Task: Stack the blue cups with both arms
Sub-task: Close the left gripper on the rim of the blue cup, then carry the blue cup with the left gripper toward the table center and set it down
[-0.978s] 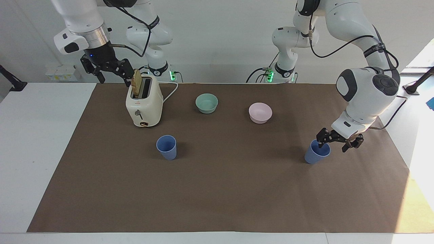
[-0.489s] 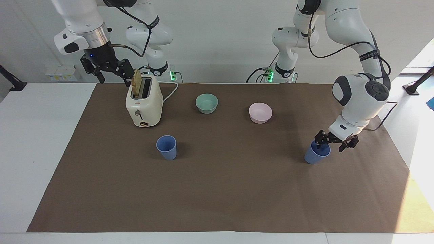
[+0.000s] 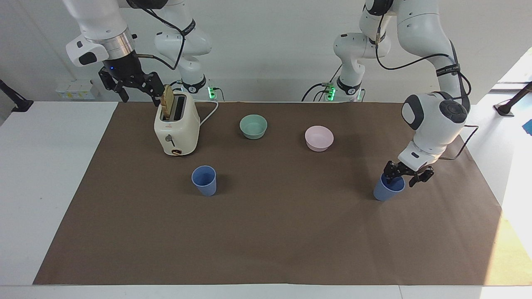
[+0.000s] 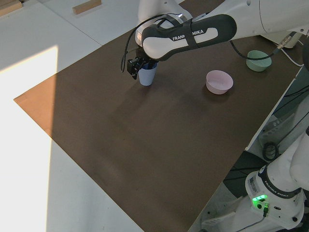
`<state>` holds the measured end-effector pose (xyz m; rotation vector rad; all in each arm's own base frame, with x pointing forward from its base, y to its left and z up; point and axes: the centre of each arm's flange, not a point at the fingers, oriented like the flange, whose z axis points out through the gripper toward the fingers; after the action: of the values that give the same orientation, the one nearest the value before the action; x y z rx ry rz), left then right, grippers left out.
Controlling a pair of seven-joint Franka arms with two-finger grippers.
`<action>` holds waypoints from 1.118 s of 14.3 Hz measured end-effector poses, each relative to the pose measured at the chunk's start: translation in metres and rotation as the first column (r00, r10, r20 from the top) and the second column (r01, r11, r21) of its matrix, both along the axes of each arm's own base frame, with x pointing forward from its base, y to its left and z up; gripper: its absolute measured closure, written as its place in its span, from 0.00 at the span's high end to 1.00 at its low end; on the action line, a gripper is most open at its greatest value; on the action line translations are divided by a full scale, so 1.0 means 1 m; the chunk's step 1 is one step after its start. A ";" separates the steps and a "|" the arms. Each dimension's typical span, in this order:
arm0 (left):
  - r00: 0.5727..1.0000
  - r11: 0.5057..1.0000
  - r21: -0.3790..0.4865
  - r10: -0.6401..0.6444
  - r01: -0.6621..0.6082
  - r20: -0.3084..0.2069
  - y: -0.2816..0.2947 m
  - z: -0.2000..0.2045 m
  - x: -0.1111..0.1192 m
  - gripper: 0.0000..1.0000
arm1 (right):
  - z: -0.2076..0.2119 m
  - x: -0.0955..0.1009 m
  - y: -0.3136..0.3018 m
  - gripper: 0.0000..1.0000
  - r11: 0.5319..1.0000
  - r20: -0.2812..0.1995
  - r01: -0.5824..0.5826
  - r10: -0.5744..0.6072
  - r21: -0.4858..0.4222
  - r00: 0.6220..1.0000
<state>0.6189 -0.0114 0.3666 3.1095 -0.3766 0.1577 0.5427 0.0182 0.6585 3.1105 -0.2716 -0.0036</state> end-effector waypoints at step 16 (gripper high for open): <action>0.999 0.999 -0.018 -0.043 0.043 -0.004 -0.054 0.021 -0.002 0.05 | 0.000 0.000 0.000 1.00 1.000 0.000 0.000 0.000 0.000 1.000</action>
<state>0.6172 -0.0651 0.3877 3.0805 -0.4389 0.1526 0.5427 0.0182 0.6585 3.1105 -0.2716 -0.0035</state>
